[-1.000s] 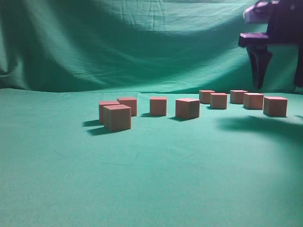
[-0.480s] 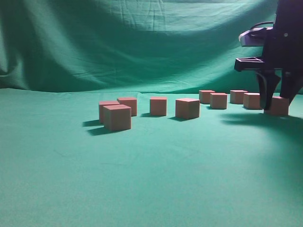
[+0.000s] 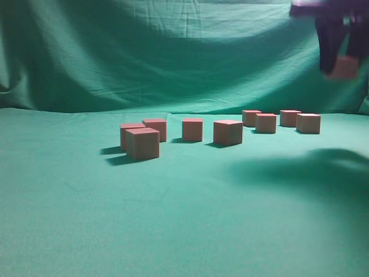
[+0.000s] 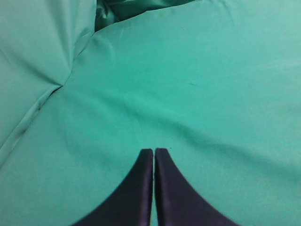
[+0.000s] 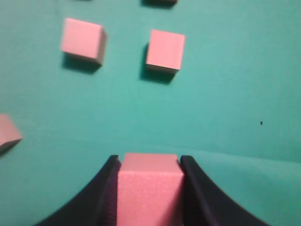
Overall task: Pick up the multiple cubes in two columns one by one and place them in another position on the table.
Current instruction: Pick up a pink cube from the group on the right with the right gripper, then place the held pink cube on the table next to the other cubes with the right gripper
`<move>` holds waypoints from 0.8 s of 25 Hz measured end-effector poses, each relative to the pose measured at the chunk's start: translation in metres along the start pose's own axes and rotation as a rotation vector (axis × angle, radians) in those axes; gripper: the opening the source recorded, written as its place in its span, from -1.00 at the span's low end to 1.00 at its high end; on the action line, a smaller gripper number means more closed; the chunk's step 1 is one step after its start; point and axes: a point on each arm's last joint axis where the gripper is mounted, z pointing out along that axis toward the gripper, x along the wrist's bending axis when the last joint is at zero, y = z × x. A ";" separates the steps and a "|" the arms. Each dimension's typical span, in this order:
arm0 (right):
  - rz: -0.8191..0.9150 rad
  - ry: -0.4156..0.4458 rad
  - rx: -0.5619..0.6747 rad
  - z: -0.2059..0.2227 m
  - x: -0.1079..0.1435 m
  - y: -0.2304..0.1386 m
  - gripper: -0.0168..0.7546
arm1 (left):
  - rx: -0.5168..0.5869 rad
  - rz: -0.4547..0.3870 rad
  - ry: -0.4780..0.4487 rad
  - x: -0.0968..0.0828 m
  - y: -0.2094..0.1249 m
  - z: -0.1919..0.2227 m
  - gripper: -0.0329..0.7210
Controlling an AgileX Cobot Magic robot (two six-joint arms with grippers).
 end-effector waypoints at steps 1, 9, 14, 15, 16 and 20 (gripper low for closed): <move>-0.030 0.017 -0.012 -0.012 0.008 -0.003 -0.30 | 0.000 0.000 0.000 0.000 0.000 0.000 -0.91; -0.371 0.184 -0.069 -0.064 0.088 -0.049 -0.30 | 0.000 0.000 0.000 0.000 0.000 0.000 -0.91; -0.634 0.287 -0.033 -0.058 0.146 -0.076 -0.30 | 0.000 0.000 0.000 0.000 0.000 0.000 -0.91; -0.690 0.304 -0.032 -0.055 0.158 -0.081 -0.30 | 0.000 0.000 0.000 0.000 0.000 0.000 -0.91; -0.746 0.316 -0.028 -0.050 0.169 -0.085 -0.30 | 0.000 0.000 0.000 0.000 0.000 0.000 -0.91; -0.835 0.332 0.002 -0.020 0.196 -0.094 -0.30 | 0.000 0.000 0.000 0.000 0.000 0.000 -0.91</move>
